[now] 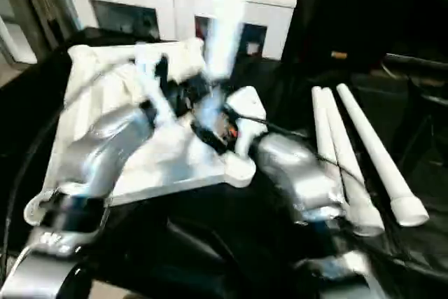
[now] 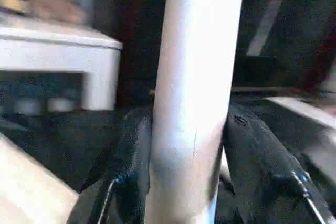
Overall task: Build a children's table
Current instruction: Insert table leg to table base
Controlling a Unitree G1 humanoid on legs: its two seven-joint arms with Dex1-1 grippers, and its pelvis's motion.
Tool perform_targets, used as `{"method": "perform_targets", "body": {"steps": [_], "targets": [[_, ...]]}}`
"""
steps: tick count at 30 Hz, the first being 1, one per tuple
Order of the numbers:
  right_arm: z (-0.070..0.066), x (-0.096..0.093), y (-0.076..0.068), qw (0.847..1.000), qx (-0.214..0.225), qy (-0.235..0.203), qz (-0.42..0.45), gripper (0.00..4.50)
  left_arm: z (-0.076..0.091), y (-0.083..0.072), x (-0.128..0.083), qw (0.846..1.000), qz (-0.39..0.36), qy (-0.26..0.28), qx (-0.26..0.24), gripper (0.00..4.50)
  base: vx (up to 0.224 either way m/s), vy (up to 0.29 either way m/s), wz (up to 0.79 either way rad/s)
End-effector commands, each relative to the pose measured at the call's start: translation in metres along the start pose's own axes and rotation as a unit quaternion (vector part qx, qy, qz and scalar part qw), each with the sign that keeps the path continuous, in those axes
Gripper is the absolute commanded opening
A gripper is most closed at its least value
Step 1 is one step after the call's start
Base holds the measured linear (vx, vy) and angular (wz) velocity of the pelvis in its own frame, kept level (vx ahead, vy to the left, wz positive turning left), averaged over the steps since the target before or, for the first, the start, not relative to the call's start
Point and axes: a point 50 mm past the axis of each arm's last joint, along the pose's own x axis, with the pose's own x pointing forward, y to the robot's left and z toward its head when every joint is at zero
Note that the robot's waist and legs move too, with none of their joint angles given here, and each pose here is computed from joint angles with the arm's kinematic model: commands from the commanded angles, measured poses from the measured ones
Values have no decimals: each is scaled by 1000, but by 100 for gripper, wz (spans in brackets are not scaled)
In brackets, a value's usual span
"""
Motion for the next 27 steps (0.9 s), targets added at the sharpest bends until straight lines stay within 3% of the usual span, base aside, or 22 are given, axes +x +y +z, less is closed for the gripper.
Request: {"method": "perform_targets", "body": {"steps": [1,5,12,27], "targets": [[2,2,-4,1000,2,3,-28,363,8,1,3,999,33,-16,23,185,0,0,0],[2,12,2,999,20,-9,-35,363,11,-3,5,997,57,-33,28,184,0,0,0],[2,18,-3,997,46,-18,-60,363,11,-9,6,995,81,-47,25,184,0,0,0],[2,22,-3,998,48,-24,-42,229,9,-15,6,996,80,-47,9,184,0,0,0]]}}
